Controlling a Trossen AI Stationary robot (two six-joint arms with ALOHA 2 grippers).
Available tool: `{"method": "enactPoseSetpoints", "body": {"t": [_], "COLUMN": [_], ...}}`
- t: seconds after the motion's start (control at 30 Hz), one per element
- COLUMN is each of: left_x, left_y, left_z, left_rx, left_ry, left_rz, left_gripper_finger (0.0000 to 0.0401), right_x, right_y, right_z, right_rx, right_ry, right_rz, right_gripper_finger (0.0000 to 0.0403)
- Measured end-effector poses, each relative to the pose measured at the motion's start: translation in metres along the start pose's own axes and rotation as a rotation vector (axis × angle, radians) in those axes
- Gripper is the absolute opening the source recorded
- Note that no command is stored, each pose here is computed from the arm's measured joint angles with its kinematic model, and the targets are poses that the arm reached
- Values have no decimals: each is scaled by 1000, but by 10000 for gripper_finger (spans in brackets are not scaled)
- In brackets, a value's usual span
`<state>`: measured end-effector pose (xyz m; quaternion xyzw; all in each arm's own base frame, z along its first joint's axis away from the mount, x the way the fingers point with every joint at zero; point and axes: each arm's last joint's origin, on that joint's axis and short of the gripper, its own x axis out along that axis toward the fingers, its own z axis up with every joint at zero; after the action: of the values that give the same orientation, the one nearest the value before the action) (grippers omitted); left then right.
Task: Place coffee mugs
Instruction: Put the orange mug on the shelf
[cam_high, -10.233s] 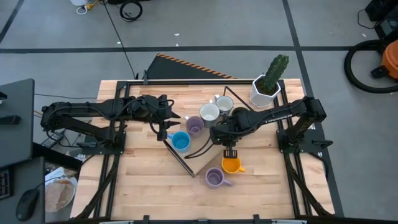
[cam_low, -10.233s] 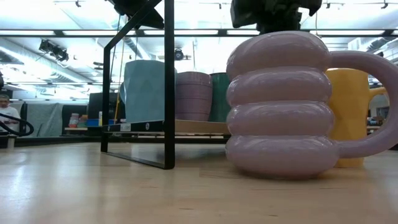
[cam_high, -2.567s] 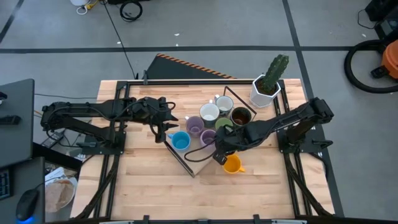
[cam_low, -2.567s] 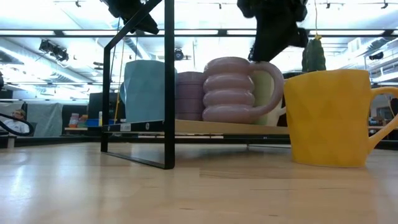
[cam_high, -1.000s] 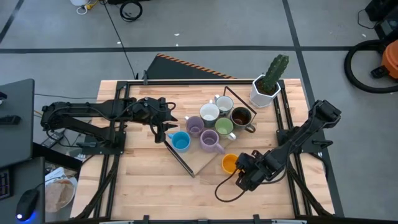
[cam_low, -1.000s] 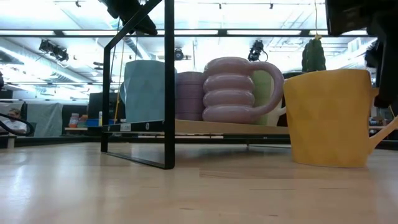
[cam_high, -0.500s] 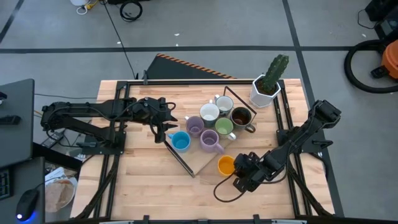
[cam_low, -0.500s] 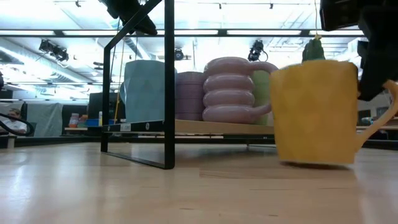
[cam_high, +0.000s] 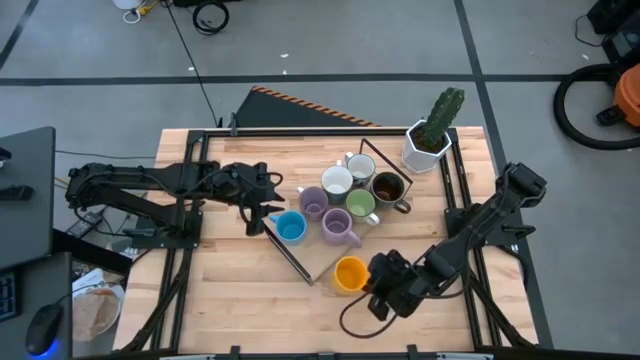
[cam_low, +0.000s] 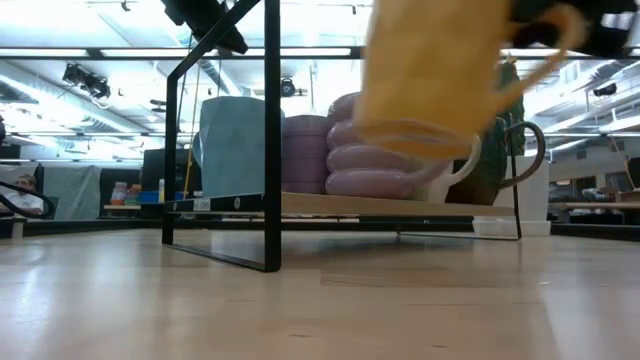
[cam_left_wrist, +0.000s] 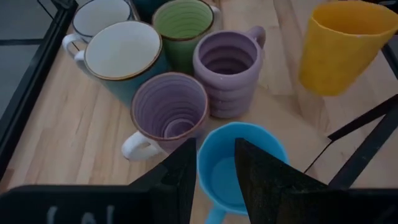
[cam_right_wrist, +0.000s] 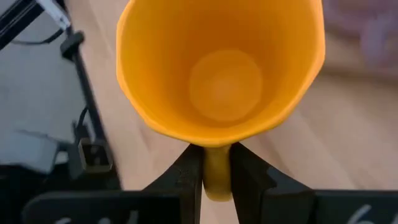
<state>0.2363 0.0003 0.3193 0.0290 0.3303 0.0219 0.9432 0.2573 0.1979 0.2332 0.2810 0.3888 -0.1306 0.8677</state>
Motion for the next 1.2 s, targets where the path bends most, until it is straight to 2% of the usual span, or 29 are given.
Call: {"method": "enactPoseSetpoints", "body": {"t": [0.2,0.33,0.57,0.9,1.03,1.2], "left_x": [0,0,0,0,-1,-1], "left_y": [0,0,1,1,0,0], "left_z": [0,3,3,-6,-9,-11], "left_rx": [-1,-23,-38,-44,-40,-38], "left_ry": [-4,-25,-25,58,89,112], "left_rz": [14,37,47,50,49,50], "left_gripper_finger": [117,117,117,117,117,117], "right_x": [15,30,48,60,71,74], "right_y": [16,20,25,15,14,13], "right_z": [25,37,59,87,90,86], "right_rx": [-13,-10,6,114,142,182], "right_ry": [-54,-49,-54,-81,-44,-20], "right_rz": [-83,-157,-220,-193,-164,-180], "right_gripper_finger": [63,63,63,63,63,63]}}
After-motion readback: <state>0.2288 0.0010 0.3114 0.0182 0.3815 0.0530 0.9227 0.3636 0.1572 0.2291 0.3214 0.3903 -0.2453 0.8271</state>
